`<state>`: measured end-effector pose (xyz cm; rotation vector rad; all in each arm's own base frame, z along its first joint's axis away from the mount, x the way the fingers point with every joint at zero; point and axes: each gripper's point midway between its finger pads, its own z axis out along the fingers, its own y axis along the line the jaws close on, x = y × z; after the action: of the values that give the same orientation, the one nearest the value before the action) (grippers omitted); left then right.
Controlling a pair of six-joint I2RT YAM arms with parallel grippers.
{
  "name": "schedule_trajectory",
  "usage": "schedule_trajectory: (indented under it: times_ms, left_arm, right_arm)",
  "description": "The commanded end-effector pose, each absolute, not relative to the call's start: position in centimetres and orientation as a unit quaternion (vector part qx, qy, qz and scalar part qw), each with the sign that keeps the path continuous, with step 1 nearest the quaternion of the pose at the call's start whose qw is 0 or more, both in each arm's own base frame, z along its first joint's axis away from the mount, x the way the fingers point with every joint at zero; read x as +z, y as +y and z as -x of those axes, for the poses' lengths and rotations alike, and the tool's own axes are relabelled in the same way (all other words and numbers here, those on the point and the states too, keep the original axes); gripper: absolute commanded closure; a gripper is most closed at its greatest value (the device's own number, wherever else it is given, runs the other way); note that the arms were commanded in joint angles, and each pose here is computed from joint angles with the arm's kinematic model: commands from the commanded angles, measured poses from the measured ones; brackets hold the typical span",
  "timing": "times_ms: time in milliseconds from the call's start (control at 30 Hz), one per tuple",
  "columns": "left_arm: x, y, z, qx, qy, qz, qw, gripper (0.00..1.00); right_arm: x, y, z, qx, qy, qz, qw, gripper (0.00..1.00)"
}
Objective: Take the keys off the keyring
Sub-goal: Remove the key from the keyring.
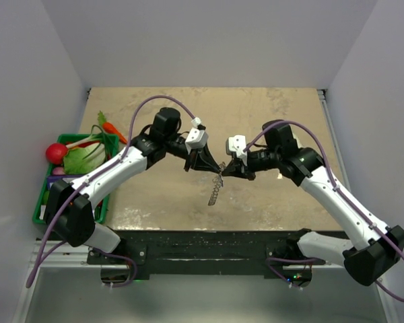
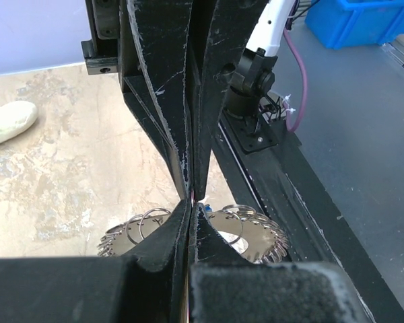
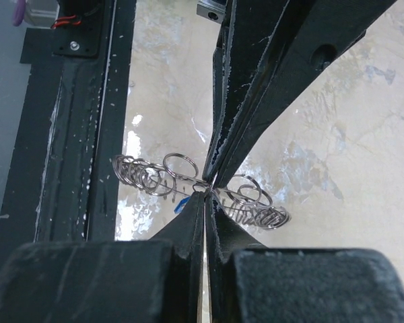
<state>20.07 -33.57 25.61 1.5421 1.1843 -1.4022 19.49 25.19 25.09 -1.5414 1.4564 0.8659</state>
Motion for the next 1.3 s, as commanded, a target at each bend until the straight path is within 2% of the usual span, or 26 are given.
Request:
schedule_trajectory:
  times_ms: [0, 233, 267, 533, 667, 733, 833, 867, 933, 967, 1000, 1267]
  left_arm:
    - [28.4, -33.9, -20.2, -0.546, 0.425, -0.606, 0.393, 1.00]
    - [28.6, -33.4, -18.4, -0.581, 0.398, -0.613, 0.359, 1.00]
    - [28.7, -33.3, -18.3, -0.578, 0.387, -0.620, 0.364, 1.00]
    - [29.0, -32.9, -17.2, -0.591, 0.369, -0.626, 0.351, 1.00]
    - [29.1, -32.8, -17.0, -0.589, 0.362, -0.630, 0.354, 1.00]
    - [29.2, -32.7, -16.8, -0.590, 0.363, -0.630, 0.352, 1.00]
    - [29.5, -32.6, -16.6, -0.589, 0.359, -0.632, 0.353, 1.00]
    - [29.6, -32.6, -16.7, -0.586, 0.354, -0.635, 0.358, 1.00]
    - [29.8, -32.5, -16.5, -0.586, 0.354, -0.636, 0.357, 1.00]
    - [29.9, -32.5, -16.6, -0.584, 0.351, -0.637, 0.360, 1.00]
    - [29.9, -32.5, -16.6, -0.583, 0.351, -0.638, 0.361, 1.00]
    - [29.7, -33.0, -18.0, -0.563, 0.390, -0.627, 0.372, 1.00]
  right_arm:
    - [26.9, 26.3, -18.1, 0.393, 0.537, 0.620, 0.415, 1.00]
    - [26.7, 26.9, -15.1, 0.472, 0.442, 0.679, 0.348, 1.00]
    - [26.5, 26.7, -14.7, 0.486, 0.452, 0.676, 0.319, 1.00]
    - [28.3, 27.4, -14.3, 0.523, 0.405, 0.685, 0.307, 1.00]
    - [27.8, 27.3, -14.9, 0.507, 0.410, 0.694, 0.305, 1.00]
    - [28.2, 27.2, -15.4, 0.498, 0.442, 0.683, 0.301, 0.90]
    - [28.6, 27.5, -18.4, 0.433, 0.500, 0.665, 0.347, 0.79]
    - [29.7, 27.7, -19.6, 0.394, 0.485, 0.663, 0.412, 0.77]
    - [28.6, 26.5, -20.4, 0.358, 0.543, 0.627, 0.429, 0.65]
    - [30.2, 26.2, -20.6, 0.335, 0.528, 0.624, 0.469, 0.62]
    - [30.2, 25.8, -20.9, 0.318, 0.538, 0.619, 0.476, 0.60]
    - [29.5, 23.8, -22.4, 0.252, 0.585, 0.572, 0.518, 0.59]
